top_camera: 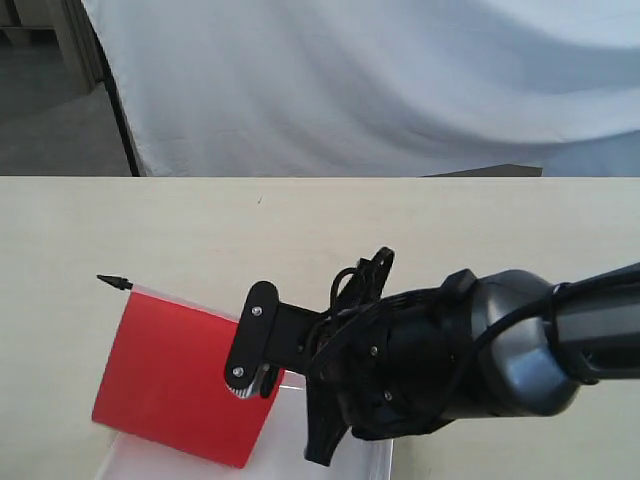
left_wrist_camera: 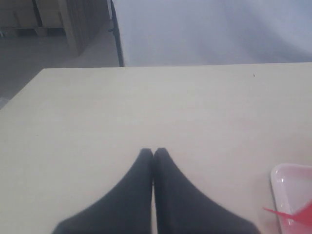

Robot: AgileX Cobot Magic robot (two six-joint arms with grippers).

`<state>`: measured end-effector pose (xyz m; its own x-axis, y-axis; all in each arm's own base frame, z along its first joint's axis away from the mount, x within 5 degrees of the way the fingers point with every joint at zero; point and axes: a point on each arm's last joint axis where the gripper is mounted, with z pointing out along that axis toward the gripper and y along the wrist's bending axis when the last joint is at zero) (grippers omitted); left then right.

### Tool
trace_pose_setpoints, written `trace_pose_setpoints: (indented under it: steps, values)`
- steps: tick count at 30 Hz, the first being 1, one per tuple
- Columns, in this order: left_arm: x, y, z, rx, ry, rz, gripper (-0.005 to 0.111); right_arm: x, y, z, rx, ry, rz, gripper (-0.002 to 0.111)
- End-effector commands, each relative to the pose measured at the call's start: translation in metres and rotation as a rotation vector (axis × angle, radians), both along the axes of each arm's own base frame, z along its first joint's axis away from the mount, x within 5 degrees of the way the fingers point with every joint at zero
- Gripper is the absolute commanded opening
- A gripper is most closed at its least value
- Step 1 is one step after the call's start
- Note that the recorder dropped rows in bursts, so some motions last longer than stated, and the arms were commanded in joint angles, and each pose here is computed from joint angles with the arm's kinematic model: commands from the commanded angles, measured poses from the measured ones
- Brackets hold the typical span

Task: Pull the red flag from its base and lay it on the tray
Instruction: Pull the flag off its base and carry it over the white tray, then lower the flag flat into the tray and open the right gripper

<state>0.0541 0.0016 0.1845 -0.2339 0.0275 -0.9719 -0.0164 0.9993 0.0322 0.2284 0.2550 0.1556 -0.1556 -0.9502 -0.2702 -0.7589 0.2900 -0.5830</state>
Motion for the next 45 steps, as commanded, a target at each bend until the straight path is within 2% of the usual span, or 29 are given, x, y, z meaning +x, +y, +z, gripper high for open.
trace_pose_setpoints:
  steps: [1, 12, 16, 19, 24, 27, 29, 41, 43, 45]
  values:
    - [0.000, 0.000, 0.000, -0.002, -0.002, -0.003, 0.000, -0.009, -0.003, -0.010, -0.109, 0.076, 0.022, -0.001]
    - [0.000, 0.000, 0.000, -0.002, -0.002, -0.003, 0.000, -0.017, 0.003, -0.047, -0.217, 0.151, 0.067, -0.001]
    - [0.000, 0.000, 0.000, -0.002, -0.002, -0.003, 0.000, -0.016, 0.004, -0.049, -0.222, 0.149, 0.078, 0.001]
    - [0.000, 0.000, 0.000, -0.002, -0.002, -0.003, 0.000, -0.016, 0.004, -0.049, -0.219, 0.149, 0.078, 0.015]
    - [0.000, 0.000, 0.000, -0.002, -0.002, -0.003, 0.000, -0.016, 0.004, -0.048, -0.212, 0.147, 0.071, 0.054]
    - [0.000, 0.000, 0.000, -0.002, -0.002, -0.003, 0.000, -0.016, 0.004, -0.045, -0.208, 0.142, 0.067, 0.069]
    - [0.000, 0.000, 0.000, -0.002, -0.002, -0.003, 0.000, -0.016, 0.003, -0.041, -0.193, 0.135, 0.052, 0.073]
    - [0.000, 0.000, 0.000, -0.002, -0.002, -0.003, 0.000, -0.018, 0.006, -0.001, -0.030, 0.085, 0.044, 0.071]
    - [0.000, 0.000, 0.000, -0.002, -0.002, -0.003, 0.000, -0.017, 0.009, 0.009, 0.029, 0.048, 0.059, 0.062]
    - [0.000, 0.000, 0.000, -0.002, -0.002, -0.003, 0.000, -0.015, 0.011, 0.017, 0.069, 0.006, 0.067, 0.044]
